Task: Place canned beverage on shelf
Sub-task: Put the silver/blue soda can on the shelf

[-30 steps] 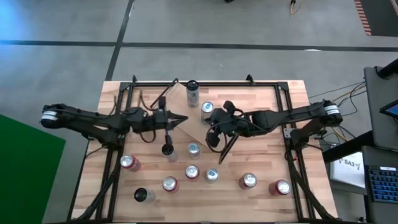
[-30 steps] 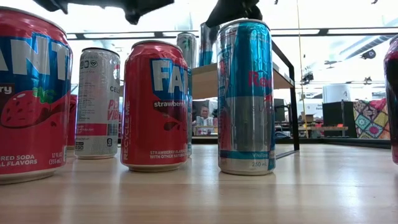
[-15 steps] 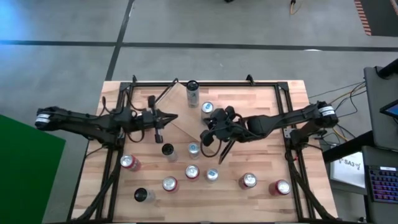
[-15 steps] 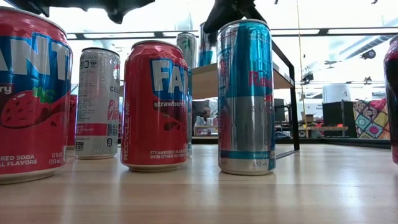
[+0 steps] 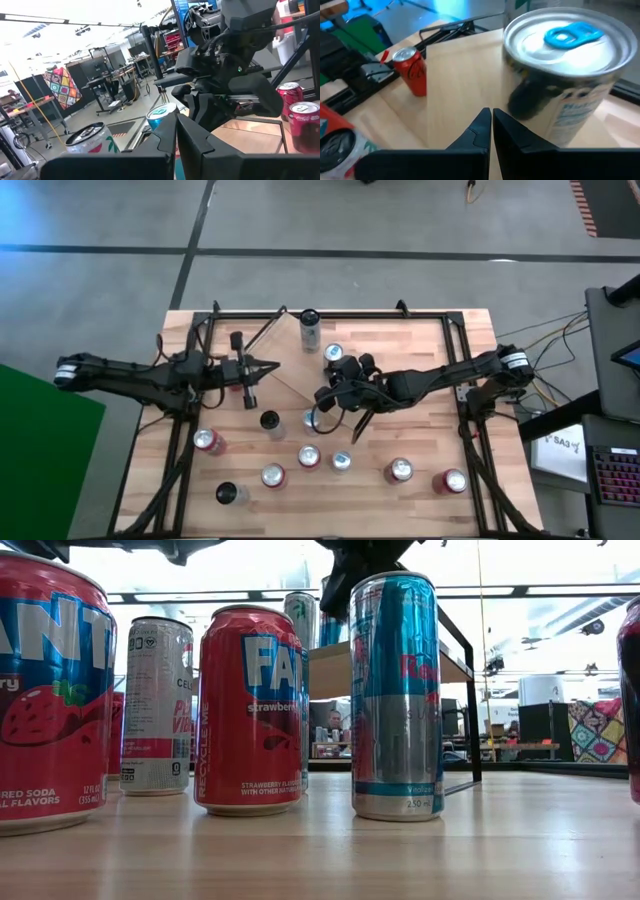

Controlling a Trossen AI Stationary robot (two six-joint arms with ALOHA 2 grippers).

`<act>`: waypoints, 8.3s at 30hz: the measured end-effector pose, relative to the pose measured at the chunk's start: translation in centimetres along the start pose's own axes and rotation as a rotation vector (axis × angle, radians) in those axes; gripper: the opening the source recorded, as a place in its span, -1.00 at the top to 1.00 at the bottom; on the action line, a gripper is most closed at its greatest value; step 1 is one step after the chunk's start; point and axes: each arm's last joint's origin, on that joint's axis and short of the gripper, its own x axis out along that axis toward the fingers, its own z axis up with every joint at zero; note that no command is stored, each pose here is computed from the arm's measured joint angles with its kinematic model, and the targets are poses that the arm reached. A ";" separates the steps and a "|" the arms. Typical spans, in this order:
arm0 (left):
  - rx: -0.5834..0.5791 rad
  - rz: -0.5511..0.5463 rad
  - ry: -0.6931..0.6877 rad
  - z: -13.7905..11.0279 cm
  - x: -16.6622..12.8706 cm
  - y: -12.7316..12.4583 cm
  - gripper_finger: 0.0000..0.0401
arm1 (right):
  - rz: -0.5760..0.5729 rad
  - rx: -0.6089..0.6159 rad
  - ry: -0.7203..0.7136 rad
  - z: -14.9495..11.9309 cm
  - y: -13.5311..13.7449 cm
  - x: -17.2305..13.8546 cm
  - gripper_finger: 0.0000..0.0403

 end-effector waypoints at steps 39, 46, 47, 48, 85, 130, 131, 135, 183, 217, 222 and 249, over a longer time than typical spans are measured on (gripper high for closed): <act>0.019 0.003 -0.009 0.2 -0.2 0.1 1.00 | -0.130 -0.072 0.025 0.1 -1.8 0.5 0.96; 0.019 0.003 -0.009 0.2 -0.2 0.1 1.00 | -0.153 -0.068 0.031 0.3 -2.3 0.8 0.96; 0.019 0.003 -0.009 0.2 -0.2 0.1 1.00 | -0.156 -0.065 0.031 0.4 -2.4 0.9 0.96; 0.019 0.003 -0.009 0.2 -0.2 0.1 1.00 | -0.158 -0.063 0.031 0.4 -2.4 1.0 0.96; 0.027 0.000 -0.002 0.1 -0.2 0.1 1.00 | 0.099 -0.001 -0.052 7.3 0.0 -3.5 0.95; 0.016 -0.007 0.012 0.0 -0.2 0.0 1.00 | -0.261 0.013 0.059 7.4 -4.3 -1.9 0.96; 0.016 -0.006 0.012 0.0 -0.2 0.0 1.00 | -0.262 0.012 0.060 7.4 -4.3 -1.9 0.96; 0.016 -0.007 0.012 0.0 -0.2 0.0 1.00 | -0.263 0.026 0.059 7.4 -4.3 -1.9 0.96; 0.018 -0.009 0.019 -0.1 -0.2 0.0 1.00 | -0.196 0.078 0.109 7.3 -4.0 -1.7 0.96; -0.228 -0.030 -0.027 1.4 -0.4 0.4 1.00 | 0.183 -0.072 0.440 7.9 -3.4 -4.4 0.95; -0.360 -0.225 -0.012 0.6 -0.2 -0.9 1.00 | -0.042 -0.242 0.545 6.4 -5.5 -5.2 0.95; -0.421 -0.167 0.092 -2.9 6.7 -5.0 1.00 | 0.250 -0.397 -0.086 0.7 -6.3 -3.2 0.96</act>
